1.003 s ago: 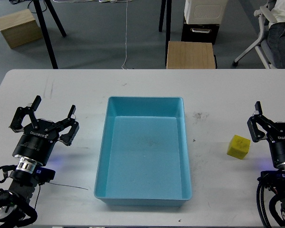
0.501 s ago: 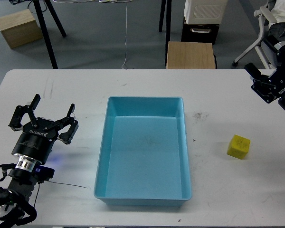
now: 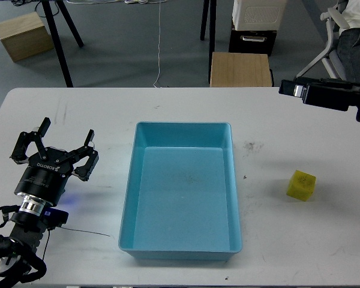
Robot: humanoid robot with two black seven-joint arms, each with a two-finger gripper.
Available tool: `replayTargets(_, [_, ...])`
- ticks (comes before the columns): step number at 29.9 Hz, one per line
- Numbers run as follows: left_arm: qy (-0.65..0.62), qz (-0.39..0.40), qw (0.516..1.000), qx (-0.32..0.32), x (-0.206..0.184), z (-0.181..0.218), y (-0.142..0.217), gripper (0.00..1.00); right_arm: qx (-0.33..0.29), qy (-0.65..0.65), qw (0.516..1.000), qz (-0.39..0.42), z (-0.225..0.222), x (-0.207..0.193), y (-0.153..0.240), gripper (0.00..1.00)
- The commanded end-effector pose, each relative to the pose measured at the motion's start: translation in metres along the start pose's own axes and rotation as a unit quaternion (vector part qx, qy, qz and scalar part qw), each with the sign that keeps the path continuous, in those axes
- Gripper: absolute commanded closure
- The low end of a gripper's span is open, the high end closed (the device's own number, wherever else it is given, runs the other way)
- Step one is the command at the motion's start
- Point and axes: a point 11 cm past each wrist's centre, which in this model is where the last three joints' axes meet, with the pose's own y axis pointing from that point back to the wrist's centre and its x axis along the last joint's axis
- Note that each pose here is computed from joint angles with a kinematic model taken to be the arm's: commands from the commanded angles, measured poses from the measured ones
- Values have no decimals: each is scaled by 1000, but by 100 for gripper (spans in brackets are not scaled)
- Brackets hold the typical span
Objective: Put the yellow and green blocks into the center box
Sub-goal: 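Raise the right gripper and move it above the yellow cube, then lower the right gripper onto the yellow cube and close it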
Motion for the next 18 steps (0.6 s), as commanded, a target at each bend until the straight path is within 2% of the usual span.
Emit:
replayTargets(1, [0,0,1000,-4,0,2,0,0,-44,126,984,-115,12,-25,-1,4])
replayTargets(9, [0,1,1000,-4,1,2,1,0,-62,217,945,-237,25,-69,2,4])
replayTargets(18, [-1,2,1000,-5,1,2,1,0,-57,192,937,-287,38,-106,-9,4])
